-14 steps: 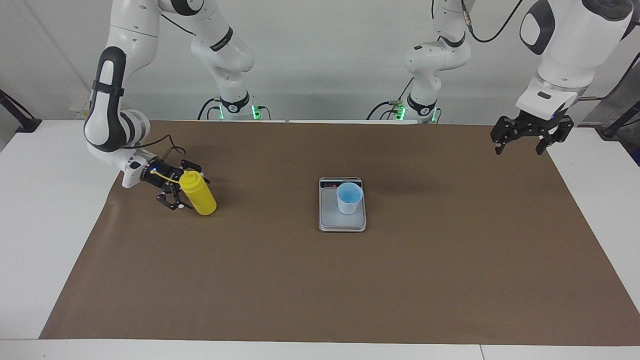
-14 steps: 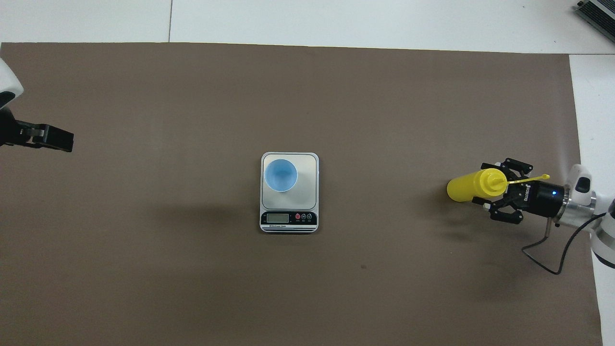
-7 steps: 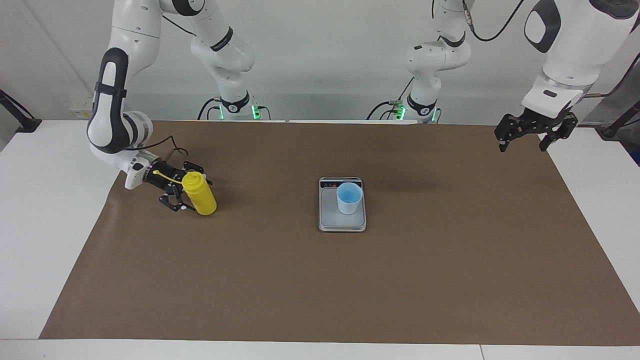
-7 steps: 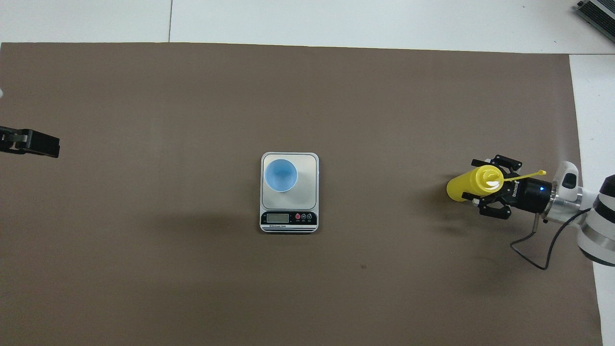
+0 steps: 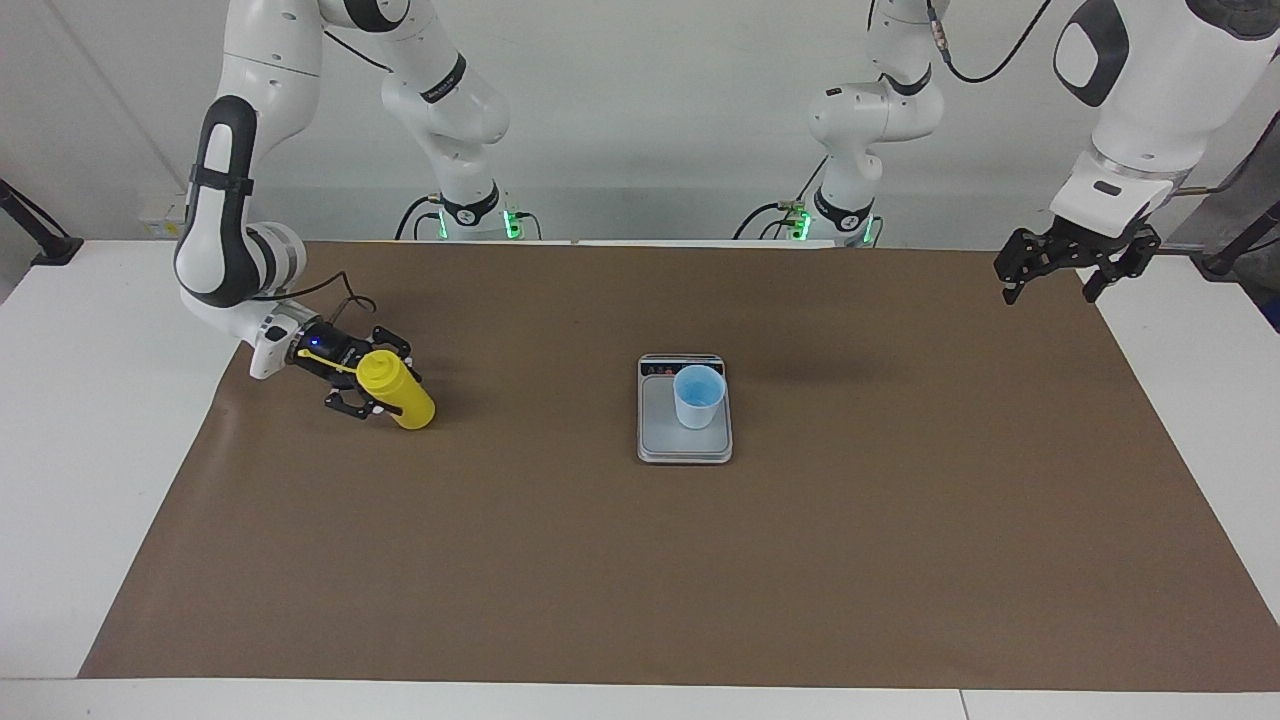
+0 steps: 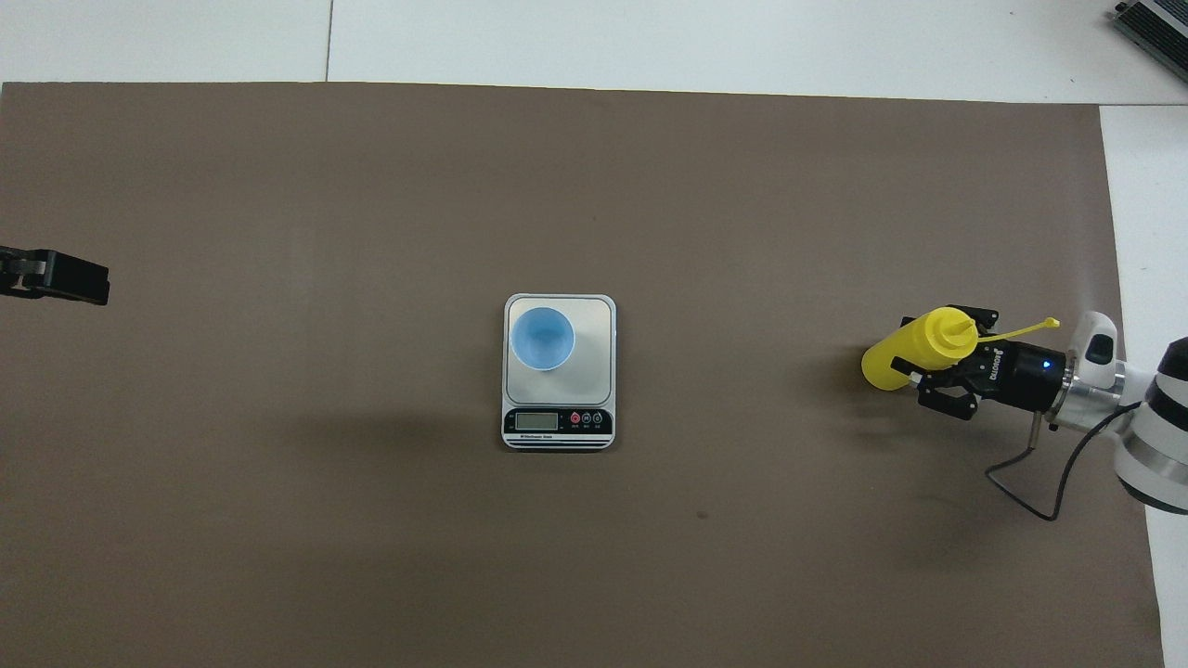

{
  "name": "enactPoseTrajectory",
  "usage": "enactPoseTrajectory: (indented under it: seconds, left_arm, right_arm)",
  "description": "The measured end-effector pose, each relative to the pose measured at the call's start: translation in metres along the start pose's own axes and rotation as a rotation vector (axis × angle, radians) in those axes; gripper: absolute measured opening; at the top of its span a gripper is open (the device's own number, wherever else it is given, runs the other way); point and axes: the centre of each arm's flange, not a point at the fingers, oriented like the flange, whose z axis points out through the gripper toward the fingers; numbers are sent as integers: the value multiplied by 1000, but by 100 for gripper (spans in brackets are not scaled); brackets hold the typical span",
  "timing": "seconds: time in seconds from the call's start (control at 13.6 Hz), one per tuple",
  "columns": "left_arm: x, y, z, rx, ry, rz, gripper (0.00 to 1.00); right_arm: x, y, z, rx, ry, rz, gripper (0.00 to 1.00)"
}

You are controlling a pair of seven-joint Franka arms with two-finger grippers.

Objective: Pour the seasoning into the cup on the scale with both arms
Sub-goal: 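Lift the yellow bottle upright with the right gripper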

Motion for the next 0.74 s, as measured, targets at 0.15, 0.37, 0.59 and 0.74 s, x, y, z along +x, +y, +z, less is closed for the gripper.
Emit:
enactPoseTrajectory:
  seconds: [0.15,0.37,0.59,0.74]
  left_arm:
    - [0,3,0,-3,-2,6,100]
    - [0,8,0,-70,3,-3,100]
    - [0,7,0,-89,2,-9,100]
    - [-1,8,0,-91,0,-9,100]
  right_arm:
    - [4,-1,7,12,-3,-9,60]
    - [39,-4,25,-5,-54,-39,60]
    - [84,-16,51,-25,-103,-44,60]
    - [107,-26,73,-61,-153,-68,60]
